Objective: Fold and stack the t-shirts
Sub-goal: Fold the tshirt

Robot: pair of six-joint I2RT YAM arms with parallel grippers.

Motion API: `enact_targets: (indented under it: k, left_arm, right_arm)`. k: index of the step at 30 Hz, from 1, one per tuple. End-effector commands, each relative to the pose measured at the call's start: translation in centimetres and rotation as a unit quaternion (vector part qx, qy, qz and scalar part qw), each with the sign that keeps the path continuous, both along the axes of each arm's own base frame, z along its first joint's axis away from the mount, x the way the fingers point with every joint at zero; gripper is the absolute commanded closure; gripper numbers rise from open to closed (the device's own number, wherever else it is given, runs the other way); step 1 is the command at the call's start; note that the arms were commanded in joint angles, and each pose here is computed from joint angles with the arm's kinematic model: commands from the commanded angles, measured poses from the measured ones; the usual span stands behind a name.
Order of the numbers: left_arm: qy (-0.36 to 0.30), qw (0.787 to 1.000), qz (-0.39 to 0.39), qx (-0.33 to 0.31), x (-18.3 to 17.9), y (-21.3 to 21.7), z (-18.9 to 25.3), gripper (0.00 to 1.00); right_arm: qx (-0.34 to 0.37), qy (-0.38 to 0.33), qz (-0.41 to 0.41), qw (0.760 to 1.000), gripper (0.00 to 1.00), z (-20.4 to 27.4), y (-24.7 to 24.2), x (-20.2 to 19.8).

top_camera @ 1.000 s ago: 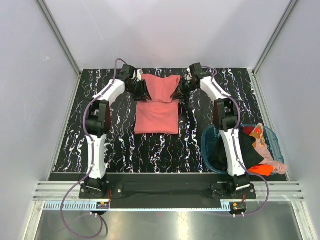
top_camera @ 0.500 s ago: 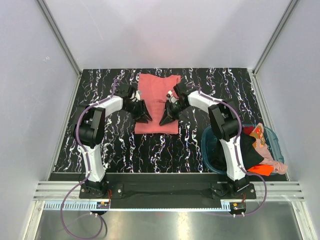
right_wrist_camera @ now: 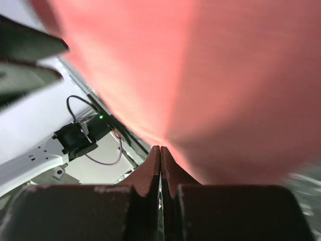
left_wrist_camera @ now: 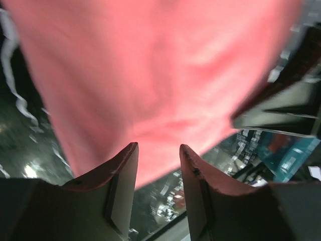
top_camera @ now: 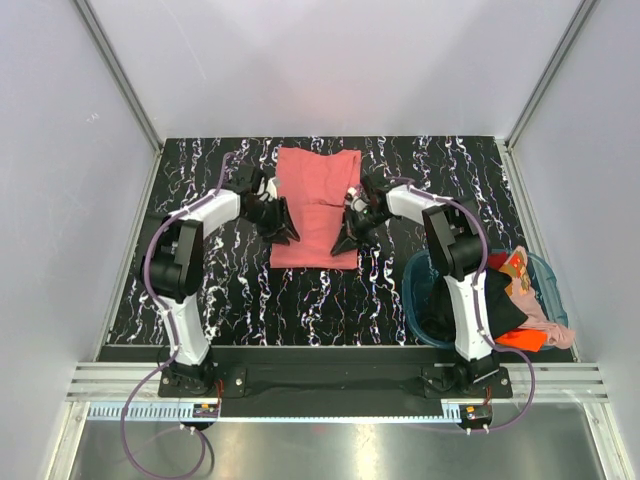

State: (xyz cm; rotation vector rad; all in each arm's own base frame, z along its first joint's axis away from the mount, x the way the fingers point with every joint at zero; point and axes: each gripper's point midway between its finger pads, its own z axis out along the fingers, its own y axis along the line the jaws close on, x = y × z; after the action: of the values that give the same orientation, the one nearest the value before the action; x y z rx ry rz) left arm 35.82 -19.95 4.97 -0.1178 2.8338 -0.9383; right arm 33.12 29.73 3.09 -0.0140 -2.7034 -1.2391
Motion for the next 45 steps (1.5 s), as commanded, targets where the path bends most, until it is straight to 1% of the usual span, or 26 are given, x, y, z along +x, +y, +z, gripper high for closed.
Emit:
enact_targets:
  k: [1, 4, 7, 9, 10, 12, 14, 16, 18, 20, 21, 22, 25, 26, 27, 29, 33, 35, 36, 37, 38, 40, 41, 43, 44, 45]
  left_arm:
    - [-0.042, 0.998, -0.008, -0.052, -0.8, -2.2, 4.6, 0.56]
    - [-0.007, 0.995, -0.003, -0.096, -2.1, -3.3, 3.6, 0.57]
    - [0.033, 0.996, 0.010, -0.086, -3.3, -2.4, -0.1, 0.58]
    - [0.046, 0.998, 0.013, -0.052, -4.0, -1.0, -2.5, 0.59]
    - [0.057, 0.998, 0.012, -0.040, -4.3, -0.4, -3.6, 0.59]
    - [0.073, 0.997, 0.021, 0.009, -5.4, 2.0, -5.5, 0.59]
    - [0.070, 0.997, 0.024, 0.032, -5.9, 3.5, -5.6, 0.59]
    - [0.063, 0.997, 0.021, 0.043, -6.2, 4.2, -4.8, 0.59]
    - [0.036, 0.998, 0.015, 0.040, -5.8, 3.9, -2.8, 0.59]
    - [0.010, 1.000, 0.010, 0.021, -4.9, 2.9, -0.1, 0.59]
    - [-0.002, 1.000, 0.009, 0.007, -4.4, 2.3, 1.0, 0.58]
    - [-0.026, 0.999, 0.007, -0.018, -3.0, 1.3, 3.0, 0.58]
    - [-0.054, 0.997, 0.009, -0.051, -0.6, -0.3, 5.0, 0.57]
    - [-0.067, 0.995, 0.005, -0.072, 0.7, -1.1, 6.4, 0.57]
    - [-0.053, 0.996, 0.006, -0.078, 1.5, -1.5, 5.3, 0.57]
    - [-0.061, 0.995, 0.006, -0.082, 3.1, -1.8, 5.0, 0.57]
    - [-0.054, 0.995, 0.036, -0.076, 7.4, -0.4, 1.8, 0.57]
    - [-0.055, 0.996, 0.033, -0.066, 9.1, 0.2, -0.8, 0.57]
    - [-0.075, 0.995, 0.029, -0.066, 10.8, 0.0, -0.4, 0.57]
    - [-0.054, 0.996, 0.019, -0.065, 10.8, -0.1, -2.7, 0.57]
    - [-0.052, 0.996, 0.015, -0.067, 11.2, -0.2, -3.1, 0.57]
    - [-0.054, 0.995, 0.008, -0.078, 11.9, -0.6, -2.9, 0.57]
    - [-0.063, 0.995, 0.008, -0.081, 12.1, -0.6, -2.1, 0.57]
    - [-0.073, 0.993, 0.006, -0.089, 11.6, -0.8, -1.1, 0.57]
    - [-0.101, 0.990, 0.006, -0.094, 11.6, -0.7, 1.6, 0.56]
    - [-0.110, 0.990, 0.007, -0.093, 11.4, -0.6, 2.4, 0.53]
  right_arm:
    - [0.055, -0.060, 0.029, 0.996, 0.96, 6.3, 3.7, 0.3]
    - [0.066, -0.027, 0.017, 0.997, 0.96, 4.3, 3.8, -0.2]
    - [0.045, 0.001, 0.022, 0.999, 0.96, 0.7, 2.6, -1.8]
    - [0.037, 0.006, 0.015, 0.999, 0.97, -0.9, 1.2, -2.0]
    - [0.027, 0.023, 0.009, 0.999, 0.97, -2.0, 0.2, -3.0]
    - [0.017, 0.021, -0.001, 1.000, 0.98, -2.2, -1.7, -3.1]
    - [-0.002, 0.016, 0.004, 1.000, 0.98, -2.6, -3.3, -4.2]
    - [-0.003, 0.008, 0.003, 1.000, 0.98, -1.1, -4.0, -4.6]
    - [0.004, -0.006, -0.001, 1.000, 0.98, 0.8, -4.0, -4.3]
    - [0.013, -0.028, -0.009, 0.999, 0.98, 2.9, -3.4, -2.9]
    - [0.024, -0.055, -0.011, 0.998, 0.97, 4.5, -2.8, -1.4]
    - [0.029, -0.066, -0.015, 0.997, 0.98, 5.2, -2.5, -0.5]
    - [0.051, -0.078, -0.025, 0.995, 0.98, 6.6, -1.0, 2.5]
    - [0.065, -0.067, -0.030, 0.995, 0.98, 6.9, -0.5, 3.2]
    - [0.068, -0.057, -0.031, 0.996, 0.98, 5.7, 0.0, 3.8]
    - [0.076, -0.063, -0.041, 0.994, 0.98, 5.9, 0.7, 5.7]
    - [0.081, -0.049, -0.066, 0.993, 0.99, 2.8, 0.9, 8.4]
    - [0.094, -0.018, -0.116, 0.989, 0.98, 1.4, -0.7, 9.9]
    - [0.102, -0.024, -0.129, 0.986, 0.99, 0.3, -1.3, 10.4]
    - [0.104, -0.016, -0.142, 0.984, 0.99, -0.3, -2.1, 10.8]
    - [0.095, -0.002, -0.149, 0.984, 0.99, -1.5, -2.9, 10.8]
    - [0.087, -0.020, -0.140, 0.986, 0.99, -1.7, -4.2, 11.2]
    - [0.069, -0.009, -0.136, 0.988, 0.99, -1.7, -4.6, 10.6]
    - [0.051, -0.046, -0.112, 0.991, 0.99, -0.7, -5.2, 11.0]
    - [0.031, -0.036, -0.111, 0.993, 0.99, -0.4, -5.6, 10.5]
    - [0.025, -0.049, -0.107, 0.993, 0.99, 0.4, -5.7, 10.8]
